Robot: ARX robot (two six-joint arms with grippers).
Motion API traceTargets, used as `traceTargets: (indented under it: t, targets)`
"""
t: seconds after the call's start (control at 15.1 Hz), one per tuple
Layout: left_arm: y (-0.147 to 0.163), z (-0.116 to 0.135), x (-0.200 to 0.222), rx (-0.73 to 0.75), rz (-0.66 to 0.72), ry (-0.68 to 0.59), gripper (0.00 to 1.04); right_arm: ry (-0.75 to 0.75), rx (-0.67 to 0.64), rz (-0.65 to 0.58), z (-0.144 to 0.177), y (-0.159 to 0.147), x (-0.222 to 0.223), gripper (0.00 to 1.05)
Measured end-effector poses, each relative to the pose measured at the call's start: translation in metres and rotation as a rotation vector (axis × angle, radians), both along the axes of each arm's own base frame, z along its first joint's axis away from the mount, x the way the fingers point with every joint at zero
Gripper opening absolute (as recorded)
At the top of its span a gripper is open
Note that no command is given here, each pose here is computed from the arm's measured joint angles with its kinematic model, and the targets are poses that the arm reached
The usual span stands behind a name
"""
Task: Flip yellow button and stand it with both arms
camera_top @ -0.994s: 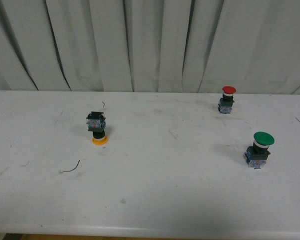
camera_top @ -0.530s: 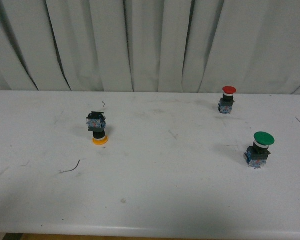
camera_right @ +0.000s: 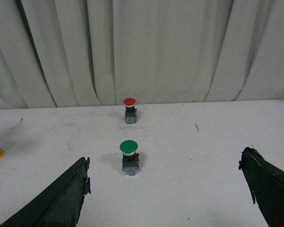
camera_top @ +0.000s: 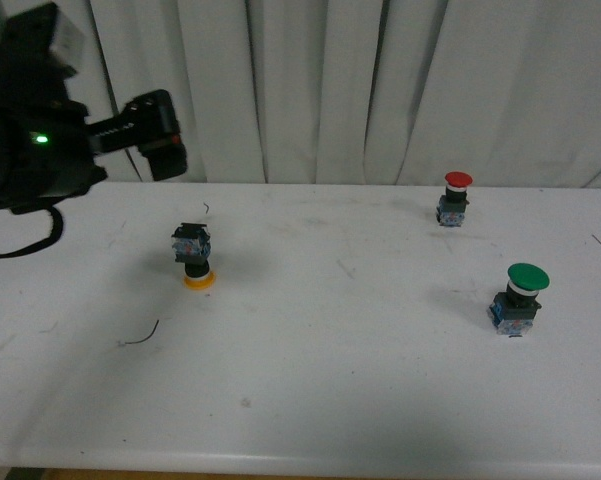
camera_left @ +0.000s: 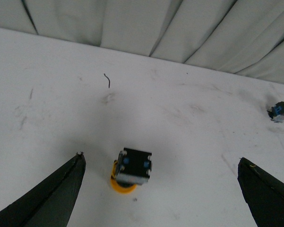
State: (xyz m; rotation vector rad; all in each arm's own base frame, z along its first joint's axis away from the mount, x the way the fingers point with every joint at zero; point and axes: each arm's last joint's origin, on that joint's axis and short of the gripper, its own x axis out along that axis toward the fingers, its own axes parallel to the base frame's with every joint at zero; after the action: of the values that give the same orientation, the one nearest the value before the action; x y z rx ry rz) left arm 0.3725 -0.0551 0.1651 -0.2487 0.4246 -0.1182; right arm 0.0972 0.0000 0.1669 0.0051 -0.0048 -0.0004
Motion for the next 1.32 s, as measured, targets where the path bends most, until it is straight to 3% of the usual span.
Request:
traceTargets:
  t: [0.2,0.4,0.99,1.32]
  targets:
    - [-0.011,-0.009,0.051,0.110,-0.049,0.027,0.98,0.000,0.000,0.000,0.000,0.000,0.000,0.98]
    - [-0.002,-0.020,0.073,0.198,-0.107,0.151,0.98,0.000,0.000,0.000,0.000,0.000,0.000,0.98]
    - [0.011,-0.032,0.077,0.212,-0.153,0.281,0.98,0.000,0.000,0.000,0.000,0.000,0.000,0.98]
    - [-0.005,-0.050,0.077,0.222,-0.236,0.321,0.98,0.000,0.000,0.000,0.000,0.000,0.000,0.98]
